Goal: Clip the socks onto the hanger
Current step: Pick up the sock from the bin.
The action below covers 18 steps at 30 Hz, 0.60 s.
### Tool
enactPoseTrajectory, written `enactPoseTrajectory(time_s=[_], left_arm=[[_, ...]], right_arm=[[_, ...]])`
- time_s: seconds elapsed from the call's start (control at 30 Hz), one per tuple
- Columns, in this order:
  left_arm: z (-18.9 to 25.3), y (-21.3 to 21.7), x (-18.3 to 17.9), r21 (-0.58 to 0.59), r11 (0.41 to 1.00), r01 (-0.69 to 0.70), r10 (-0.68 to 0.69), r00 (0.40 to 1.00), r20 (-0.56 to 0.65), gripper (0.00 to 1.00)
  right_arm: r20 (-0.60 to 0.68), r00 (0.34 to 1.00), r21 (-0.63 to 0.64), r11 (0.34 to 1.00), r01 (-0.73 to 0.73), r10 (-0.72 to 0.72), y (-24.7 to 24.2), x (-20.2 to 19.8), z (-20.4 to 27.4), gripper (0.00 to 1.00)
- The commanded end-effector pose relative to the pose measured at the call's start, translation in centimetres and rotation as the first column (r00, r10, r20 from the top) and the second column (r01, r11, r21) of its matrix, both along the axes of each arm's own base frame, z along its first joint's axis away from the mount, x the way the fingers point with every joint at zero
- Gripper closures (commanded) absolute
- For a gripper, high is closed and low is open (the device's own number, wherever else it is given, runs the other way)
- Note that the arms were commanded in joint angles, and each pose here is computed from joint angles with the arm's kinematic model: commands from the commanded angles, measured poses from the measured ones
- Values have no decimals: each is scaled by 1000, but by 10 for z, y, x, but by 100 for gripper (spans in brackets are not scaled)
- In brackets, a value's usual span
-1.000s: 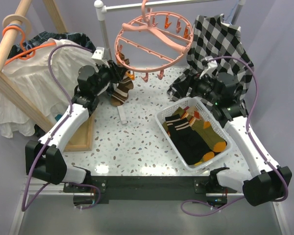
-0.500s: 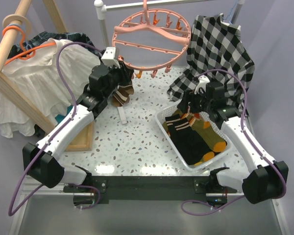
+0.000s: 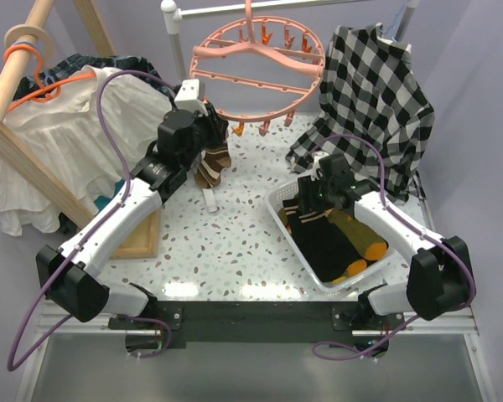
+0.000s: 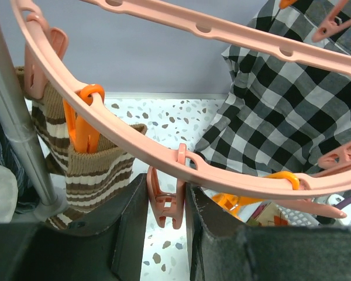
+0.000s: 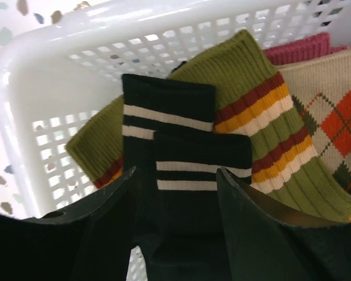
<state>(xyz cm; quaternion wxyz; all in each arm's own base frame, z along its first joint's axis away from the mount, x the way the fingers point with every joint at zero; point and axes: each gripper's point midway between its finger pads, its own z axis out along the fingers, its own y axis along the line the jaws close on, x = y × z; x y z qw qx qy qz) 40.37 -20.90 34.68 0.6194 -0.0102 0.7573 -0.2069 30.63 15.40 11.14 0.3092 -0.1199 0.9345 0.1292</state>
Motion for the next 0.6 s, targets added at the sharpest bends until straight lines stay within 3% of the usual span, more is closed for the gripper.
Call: enactPoseTrajectory(time_s=[0.0, 0.33, 0.5, 0.57], left_arm=[[28, 7, -5, -42, 998, -40, 41, 998, 36, 100], [25, 5, -6, -35, 999, -29, 30, 999, 29, 100], [28, 6, -7, -36, 999, -35, 36, 999, 35, 100], [28, 6, -7, -36, 999, -32, 33, 999, 34, 100]], right_arm=[[36, 999, -61, 998, 24, -21, -9, 10, -6, 43], [-21, 1000, -114, 994, 3, -5, -9, 9, -43, 49], [-37, 999, -131, 991, -9, 4, -9, 4, -51, 62], [-30, 1000, -132, 991, -8, 4, -11, 3, -50, 74]])
